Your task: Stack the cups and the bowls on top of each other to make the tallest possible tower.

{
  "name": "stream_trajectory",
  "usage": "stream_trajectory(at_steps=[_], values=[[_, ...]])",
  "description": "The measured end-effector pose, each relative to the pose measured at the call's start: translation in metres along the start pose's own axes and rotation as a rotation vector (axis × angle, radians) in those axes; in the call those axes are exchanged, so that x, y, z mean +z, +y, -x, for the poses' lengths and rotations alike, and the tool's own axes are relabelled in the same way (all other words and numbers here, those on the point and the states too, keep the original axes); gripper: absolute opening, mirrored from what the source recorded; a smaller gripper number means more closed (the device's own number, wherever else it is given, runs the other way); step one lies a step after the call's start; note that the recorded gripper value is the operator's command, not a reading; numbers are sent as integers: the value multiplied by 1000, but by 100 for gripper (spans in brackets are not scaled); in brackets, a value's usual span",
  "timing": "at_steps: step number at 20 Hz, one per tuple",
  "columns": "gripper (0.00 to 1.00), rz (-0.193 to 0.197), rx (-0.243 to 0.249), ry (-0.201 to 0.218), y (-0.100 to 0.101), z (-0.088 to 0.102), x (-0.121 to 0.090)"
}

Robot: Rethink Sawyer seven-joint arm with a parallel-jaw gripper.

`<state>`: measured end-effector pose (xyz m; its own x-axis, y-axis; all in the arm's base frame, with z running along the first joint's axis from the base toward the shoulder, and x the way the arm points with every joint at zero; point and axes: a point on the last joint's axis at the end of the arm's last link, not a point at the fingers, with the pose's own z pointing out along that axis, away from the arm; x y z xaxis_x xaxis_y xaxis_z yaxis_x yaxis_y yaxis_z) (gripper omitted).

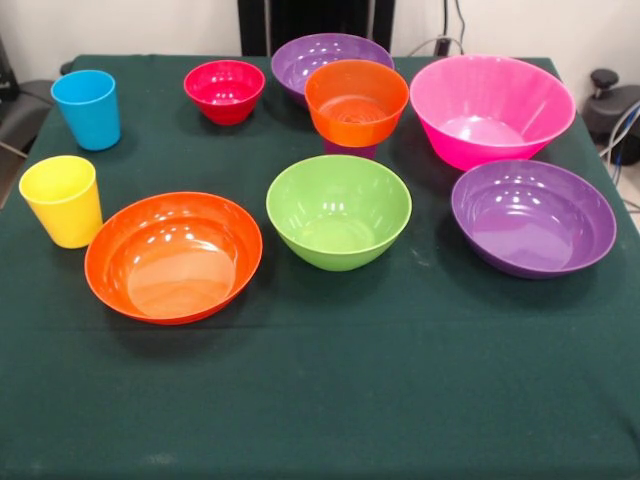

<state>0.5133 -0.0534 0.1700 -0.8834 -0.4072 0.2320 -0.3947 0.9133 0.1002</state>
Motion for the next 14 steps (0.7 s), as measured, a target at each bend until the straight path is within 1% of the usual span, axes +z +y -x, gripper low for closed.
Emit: stream_trajectory(at_steps=[5, 6, 8, 9, 11, 12, 13, 14], values=[[100, -33, 23, -14, -12, -8, -12], [100, -47, 46, -19, -23, -17, -18], [100, -57, 67, -21, -32, -26, -23], [100, -77, 112, -22, -49, -45, -29], [100, -94, 148, -23, -63, -59, -34], [100, -97, 157, -23, -66, -62, -35], [100, -116, 191, -26, -79, -74, -41], [100, -121, 198, -27, -82, -77, -43]])
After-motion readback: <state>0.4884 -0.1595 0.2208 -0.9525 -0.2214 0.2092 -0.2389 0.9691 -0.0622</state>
